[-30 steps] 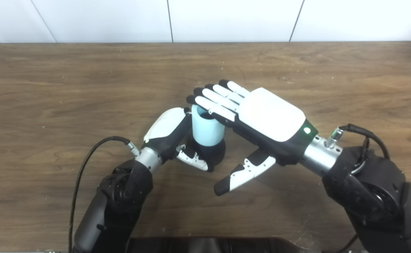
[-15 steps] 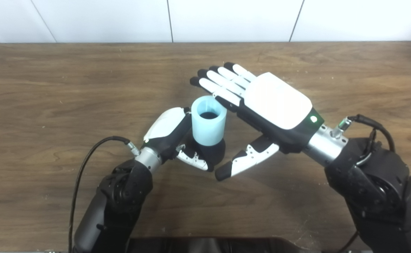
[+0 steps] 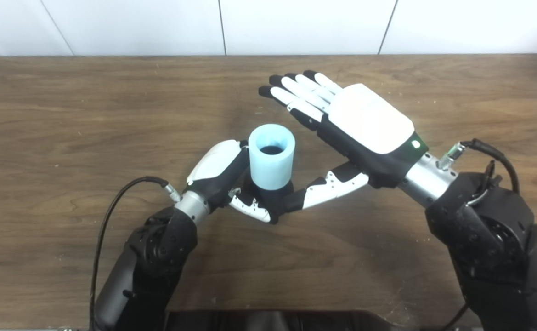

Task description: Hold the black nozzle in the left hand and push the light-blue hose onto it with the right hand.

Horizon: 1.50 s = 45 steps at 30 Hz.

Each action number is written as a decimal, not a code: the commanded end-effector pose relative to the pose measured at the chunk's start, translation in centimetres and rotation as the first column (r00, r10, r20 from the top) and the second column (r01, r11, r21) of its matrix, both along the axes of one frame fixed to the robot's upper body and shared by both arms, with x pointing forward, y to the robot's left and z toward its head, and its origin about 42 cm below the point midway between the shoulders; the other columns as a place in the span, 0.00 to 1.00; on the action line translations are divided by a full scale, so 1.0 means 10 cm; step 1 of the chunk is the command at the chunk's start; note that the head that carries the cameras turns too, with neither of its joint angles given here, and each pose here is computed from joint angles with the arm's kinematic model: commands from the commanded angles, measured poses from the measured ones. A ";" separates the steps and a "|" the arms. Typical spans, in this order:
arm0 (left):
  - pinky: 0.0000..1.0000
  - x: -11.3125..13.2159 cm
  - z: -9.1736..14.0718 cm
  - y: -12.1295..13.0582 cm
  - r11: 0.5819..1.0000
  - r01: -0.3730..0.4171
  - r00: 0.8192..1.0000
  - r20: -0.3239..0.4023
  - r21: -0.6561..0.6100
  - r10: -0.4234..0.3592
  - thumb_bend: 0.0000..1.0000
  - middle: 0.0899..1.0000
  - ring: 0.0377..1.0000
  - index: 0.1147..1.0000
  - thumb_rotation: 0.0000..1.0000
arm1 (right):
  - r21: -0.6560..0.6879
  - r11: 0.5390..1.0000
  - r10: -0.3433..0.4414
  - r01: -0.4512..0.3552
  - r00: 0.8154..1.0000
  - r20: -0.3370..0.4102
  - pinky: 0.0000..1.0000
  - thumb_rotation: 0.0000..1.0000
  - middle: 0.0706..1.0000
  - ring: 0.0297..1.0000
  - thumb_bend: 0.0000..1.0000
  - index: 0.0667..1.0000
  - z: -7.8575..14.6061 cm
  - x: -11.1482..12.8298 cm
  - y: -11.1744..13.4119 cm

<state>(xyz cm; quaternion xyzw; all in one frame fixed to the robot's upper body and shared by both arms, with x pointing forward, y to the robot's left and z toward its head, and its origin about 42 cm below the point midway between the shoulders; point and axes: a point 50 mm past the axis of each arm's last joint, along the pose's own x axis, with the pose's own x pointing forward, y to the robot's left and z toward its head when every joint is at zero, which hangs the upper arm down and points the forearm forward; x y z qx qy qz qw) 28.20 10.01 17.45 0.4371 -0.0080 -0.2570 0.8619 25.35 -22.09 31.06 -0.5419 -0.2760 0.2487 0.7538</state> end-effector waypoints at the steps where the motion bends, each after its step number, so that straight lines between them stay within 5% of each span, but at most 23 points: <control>1: 1.00 -0.05 -0.38 0.13 0.996 -0.012 0.987 -0.161 0.093 0.027 0.79 0.70 0.79 0.60 0.01 | 0.009 1.000 -0.004 0.004 0.999 0.054 1.00 0.99 1.00 1.00 0.62 0.97 0.12 0.03 0.01; 7: 0.84 0.02 -0.26 0.16 0.995 0.015 1.000 -0.024 0.098 -0.012 0.88 0.83 0.83 0.76 0.02 | -0.003 1.000 -0.006 0.006 0.999 0.040 1.00 1.00 1.00 1.00 0.63 0.98 0.09 0.05 -0.01; 12: 0.98 0.07 -0.25 0.18 0.998 0.022 0.999 0.045 0.064 -0.025 0.91 0.90 0.91 0.85 0.05 | -0.012 1.000 -0.010 0.011 0.999 0.041 1.00 1.00 1.00 1.00 0.63 0.98 0.09 0.06 0.00; 19: 1.00 0.08 -0.23 0.21 0.997 0.012 0.995 0.102 0.076 -0.019 0.98 0.99 0.99 0.93 0.14 | -0.017 1.000 -0.015 0.016 0.999 0.042 1.00 1.00 1.00 1.00 0.63 0.98 0.06 0.07 -0.01; 28: 1.00 0.13 -0.08 0.26 0.998 -0.002 0.993 0.116 0.068 -0.006 1.00 1.00 1.00 0.94 0.19 | -0.020 1.000 -0.022 0.023 0.999 0.035 1.00 1.00 1.00 1.00 0.63 0.98 0.04 0.10 -0.04; 45: 1.00 0.21 0.40 0.76 0.981 0.007 0.999 0.044 -0.194 0.002 1.00 1.00 1.00 1.00 0.25 | 0.023 0.995 -0.096 0.095 0.995 0.026 1.00 0.97 0.98 1.00 0.61 0.97 0.05 0.23 -0.16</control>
